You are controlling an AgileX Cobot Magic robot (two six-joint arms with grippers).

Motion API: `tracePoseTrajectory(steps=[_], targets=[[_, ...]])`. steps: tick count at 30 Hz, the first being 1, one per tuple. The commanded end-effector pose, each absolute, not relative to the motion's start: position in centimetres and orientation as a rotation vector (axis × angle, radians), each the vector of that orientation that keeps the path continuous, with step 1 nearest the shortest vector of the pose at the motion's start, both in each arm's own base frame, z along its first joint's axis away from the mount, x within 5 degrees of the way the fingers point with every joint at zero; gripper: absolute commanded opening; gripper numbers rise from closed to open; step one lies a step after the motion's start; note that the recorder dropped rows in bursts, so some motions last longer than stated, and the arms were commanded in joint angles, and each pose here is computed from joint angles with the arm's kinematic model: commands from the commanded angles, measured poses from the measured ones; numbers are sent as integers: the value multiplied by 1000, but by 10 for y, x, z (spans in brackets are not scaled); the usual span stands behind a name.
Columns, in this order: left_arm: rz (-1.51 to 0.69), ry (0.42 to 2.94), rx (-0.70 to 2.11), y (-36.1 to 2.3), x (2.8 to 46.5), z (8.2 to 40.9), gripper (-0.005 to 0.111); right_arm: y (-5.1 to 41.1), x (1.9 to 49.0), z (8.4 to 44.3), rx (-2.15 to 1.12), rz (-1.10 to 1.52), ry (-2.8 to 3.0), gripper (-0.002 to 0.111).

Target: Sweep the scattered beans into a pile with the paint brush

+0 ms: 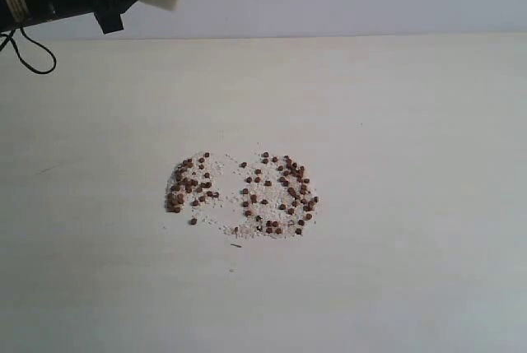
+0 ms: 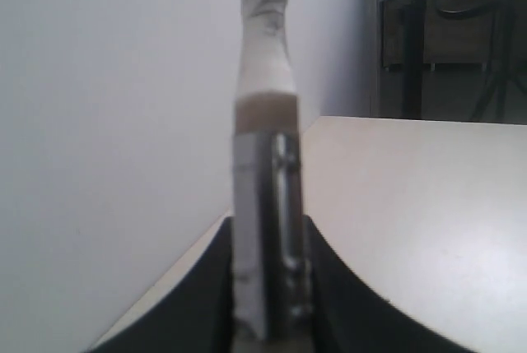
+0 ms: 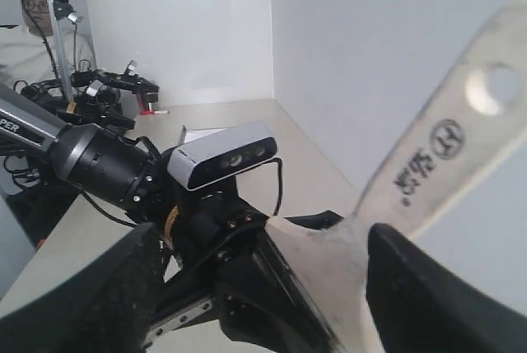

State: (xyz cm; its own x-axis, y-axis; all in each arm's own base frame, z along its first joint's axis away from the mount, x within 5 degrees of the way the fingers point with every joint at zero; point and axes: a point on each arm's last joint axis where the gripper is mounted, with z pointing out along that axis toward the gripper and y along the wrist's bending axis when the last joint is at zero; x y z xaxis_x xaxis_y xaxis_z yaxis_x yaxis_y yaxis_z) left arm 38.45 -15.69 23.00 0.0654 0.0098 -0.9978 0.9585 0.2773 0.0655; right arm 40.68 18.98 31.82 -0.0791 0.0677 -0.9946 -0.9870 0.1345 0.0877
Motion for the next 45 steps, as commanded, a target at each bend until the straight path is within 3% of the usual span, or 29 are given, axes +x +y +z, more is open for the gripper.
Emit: tracePoseTrajectory(steps=[1,13,22,30,45], targets=[[-973,1247,1025,-161,381,242,0,179,416,312,-992,1177,1302,65],[-1019,1234,1086,-181,370,241,0,182,420,301,-994,1186,1317,65],[-1029,1232,1122,-186,367,239,0,183,423,330,-1000,1185,1253,65],[-1031,1233,1114,-186,367,240,0,184,425,327,-987,1204,1272,64],[-1032,1229,1084,-186,368,242,0,185,430,315,-960,1243,1316,50]])
